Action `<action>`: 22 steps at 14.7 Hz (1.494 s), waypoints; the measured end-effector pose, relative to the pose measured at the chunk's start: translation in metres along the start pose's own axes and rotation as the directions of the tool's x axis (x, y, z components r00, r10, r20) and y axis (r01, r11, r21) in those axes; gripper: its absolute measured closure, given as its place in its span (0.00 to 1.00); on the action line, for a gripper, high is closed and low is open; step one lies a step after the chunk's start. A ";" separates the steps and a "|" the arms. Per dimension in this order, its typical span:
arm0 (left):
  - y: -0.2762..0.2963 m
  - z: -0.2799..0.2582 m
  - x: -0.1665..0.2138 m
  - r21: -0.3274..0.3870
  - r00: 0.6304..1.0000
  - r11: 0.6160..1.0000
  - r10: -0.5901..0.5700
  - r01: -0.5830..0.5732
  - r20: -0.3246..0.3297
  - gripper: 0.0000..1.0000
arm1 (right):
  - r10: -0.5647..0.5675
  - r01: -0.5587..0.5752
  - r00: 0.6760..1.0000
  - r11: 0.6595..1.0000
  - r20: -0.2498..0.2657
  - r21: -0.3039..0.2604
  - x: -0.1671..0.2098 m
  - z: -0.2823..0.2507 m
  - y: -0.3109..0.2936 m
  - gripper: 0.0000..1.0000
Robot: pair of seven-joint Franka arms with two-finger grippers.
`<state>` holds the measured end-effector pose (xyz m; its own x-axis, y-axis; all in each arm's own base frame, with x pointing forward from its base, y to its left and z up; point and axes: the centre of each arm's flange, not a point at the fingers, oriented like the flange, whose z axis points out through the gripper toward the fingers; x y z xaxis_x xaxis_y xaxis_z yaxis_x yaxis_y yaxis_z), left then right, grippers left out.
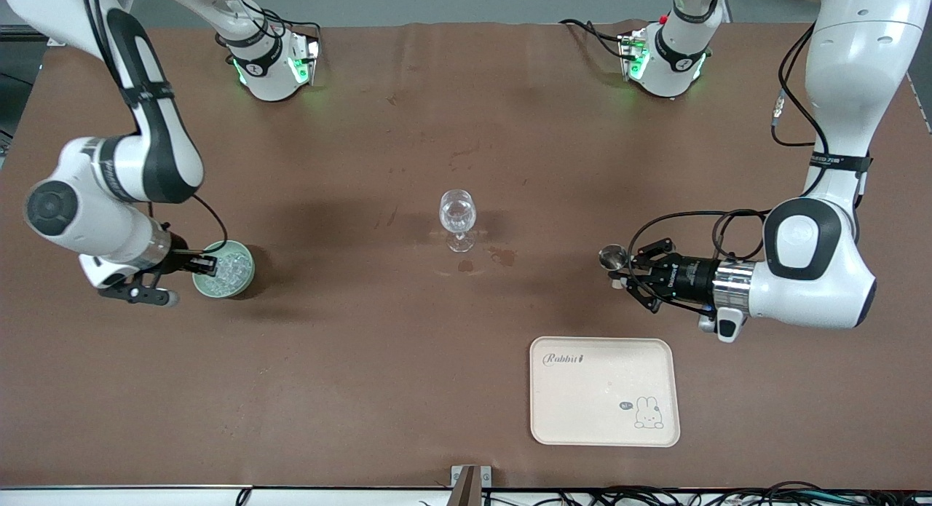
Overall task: Pour wine and add ice with both arms
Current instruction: 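Carry the metal jigger to the wine glass with the left gripper, then tilt the jigger over the wine glass with the left gripper to pour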
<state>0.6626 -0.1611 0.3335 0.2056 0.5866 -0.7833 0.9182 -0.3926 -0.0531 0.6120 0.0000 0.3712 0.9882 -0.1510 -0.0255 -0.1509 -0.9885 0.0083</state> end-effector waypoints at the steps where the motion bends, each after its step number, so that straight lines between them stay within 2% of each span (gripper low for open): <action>1: 0.002 0.009 -0.009 0.012 1.000 1.000 0.007 -0.007 -0.003 0.79 | 0.000 0.000 1.000 1.000 -0.020 0.003 0.004 -0.027 -0.001 0.74; 3: 0.009 0.029 -0.029 0.020 1.000 1.000 0.009 -0.009 -0.017 0.79 | -0.010 0.010 0.998 1.000 -0.054 0.006 0.007 -0.080 0.001 0.74; 5: 0.013 0.048 -0.049 0.030 1.000 1.000 0.009 -0.008 -0.026 0.79 | -0.046 0.047 0.997 0.999 -0.063 0.004 0.001 -0.127 0.009 0.74; 11: 0.013 0.120 -0.107 0.126 0.999 0.992 -0.026 0.031 -0.043 0.79 | -0.093 0.093 0.995 0.996 -0.024 -0.002 -0.053 -0.241 0.048 0.74; 13: 0.012 0.146 -0.126 0.137 0.997 0.989 -0.053 0.062 -0.063 0.79 | -0.095 0.095 0.995 0.995 -0.028 -0.005 -0.064 -0.276 0.059 0.74; 15: 0.012 0.169 -0.141 0.128 0.993 0.988 -0.077 0.088 -0.087 0.79 | -0.098 0.097 0.995 0.995 -0.037 -0.005 -0.068 -0.292 0.076 0.74; 19: 0.011 0.191 -0.162 0.086 0.967 0.988 -0.109 0.132 -0.228 0.79 | -0.100 0.100 0.995 0.995 -0.029 -0.005 -0.063 -0.287 0.089 0.74; 22: 0.010 0.184 -0.171 0.071 0.963 0.989 -0.109 0.129 -0.245 0.79 | -0.107 0.107 0.994 0.994 -0.024 -0.005 -0.062 -0.284 0.085 0.74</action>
<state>0.5749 -0.3954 0.3530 0.1814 0.7814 -0.5971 0.9108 -0.3624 -0.1976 0.5456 -0.0736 0.6576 0.9990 -0.0446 -0.0022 -0.0446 -0.9989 0.0106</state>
